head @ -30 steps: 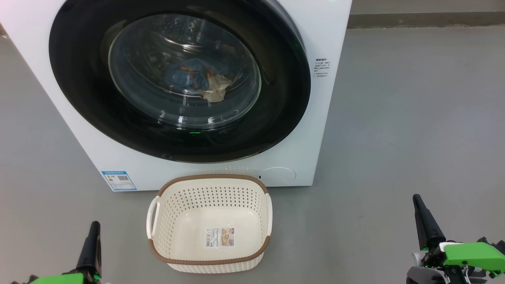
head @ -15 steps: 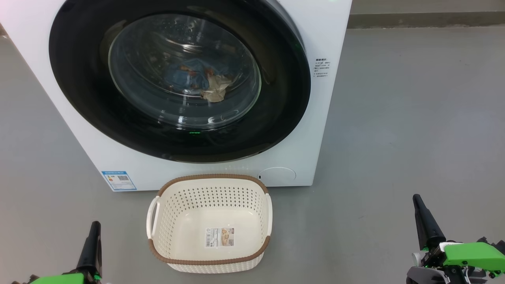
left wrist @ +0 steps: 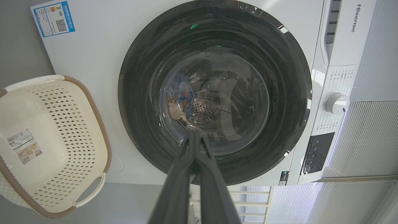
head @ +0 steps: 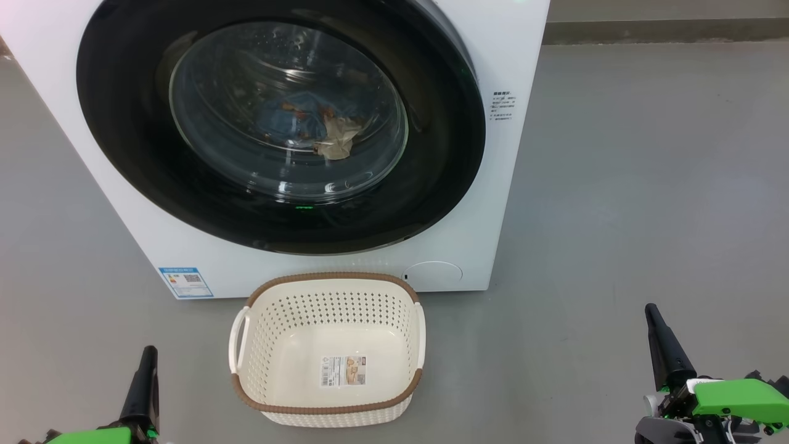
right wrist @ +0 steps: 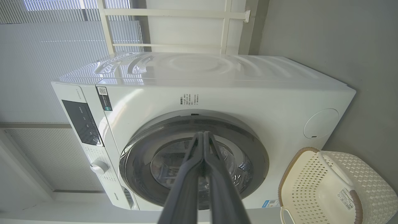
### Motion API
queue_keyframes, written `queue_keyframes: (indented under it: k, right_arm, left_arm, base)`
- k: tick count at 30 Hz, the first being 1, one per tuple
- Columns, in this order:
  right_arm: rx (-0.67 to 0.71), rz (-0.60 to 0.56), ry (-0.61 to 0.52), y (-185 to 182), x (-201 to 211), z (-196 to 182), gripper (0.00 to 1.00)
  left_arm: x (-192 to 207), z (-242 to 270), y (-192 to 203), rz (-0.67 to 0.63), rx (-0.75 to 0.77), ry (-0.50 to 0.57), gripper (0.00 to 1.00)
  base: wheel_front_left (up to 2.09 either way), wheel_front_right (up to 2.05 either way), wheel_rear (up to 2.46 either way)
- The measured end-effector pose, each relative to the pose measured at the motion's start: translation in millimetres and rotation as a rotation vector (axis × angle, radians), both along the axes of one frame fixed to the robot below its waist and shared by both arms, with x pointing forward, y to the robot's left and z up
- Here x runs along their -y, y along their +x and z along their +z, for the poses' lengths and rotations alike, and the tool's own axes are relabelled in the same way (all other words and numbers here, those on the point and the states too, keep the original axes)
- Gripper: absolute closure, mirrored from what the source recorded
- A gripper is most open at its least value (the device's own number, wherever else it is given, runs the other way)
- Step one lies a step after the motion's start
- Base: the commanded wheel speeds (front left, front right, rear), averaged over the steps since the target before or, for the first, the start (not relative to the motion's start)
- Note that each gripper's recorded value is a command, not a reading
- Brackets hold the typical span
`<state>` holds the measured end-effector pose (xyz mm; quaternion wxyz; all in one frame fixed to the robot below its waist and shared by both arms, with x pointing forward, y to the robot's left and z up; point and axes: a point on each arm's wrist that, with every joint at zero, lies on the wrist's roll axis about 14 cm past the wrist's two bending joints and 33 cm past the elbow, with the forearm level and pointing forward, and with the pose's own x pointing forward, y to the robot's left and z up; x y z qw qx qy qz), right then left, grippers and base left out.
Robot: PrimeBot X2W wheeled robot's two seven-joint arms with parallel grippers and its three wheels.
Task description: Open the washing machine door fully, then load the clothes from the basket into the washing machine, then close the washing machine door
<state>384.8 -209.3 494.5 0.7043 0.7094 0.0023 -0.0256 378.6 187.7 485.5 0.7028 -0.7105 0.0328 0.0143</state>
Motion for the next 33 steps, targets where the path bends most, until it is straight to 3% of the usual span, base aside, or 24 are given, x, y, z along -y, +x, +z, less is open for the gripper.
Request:
queue_keyframes:
  k: [33]
  right_arm:
    - [0.0, 0.0, 0.0, 0.0, 0.0, 0.0, 1.0]
  left_arm:
    - [-0.6, 0.0, 0.0, 0.002, 0.0, 0.001, 1.0]
  base:
    - [0.0, 0.0, 0.0]
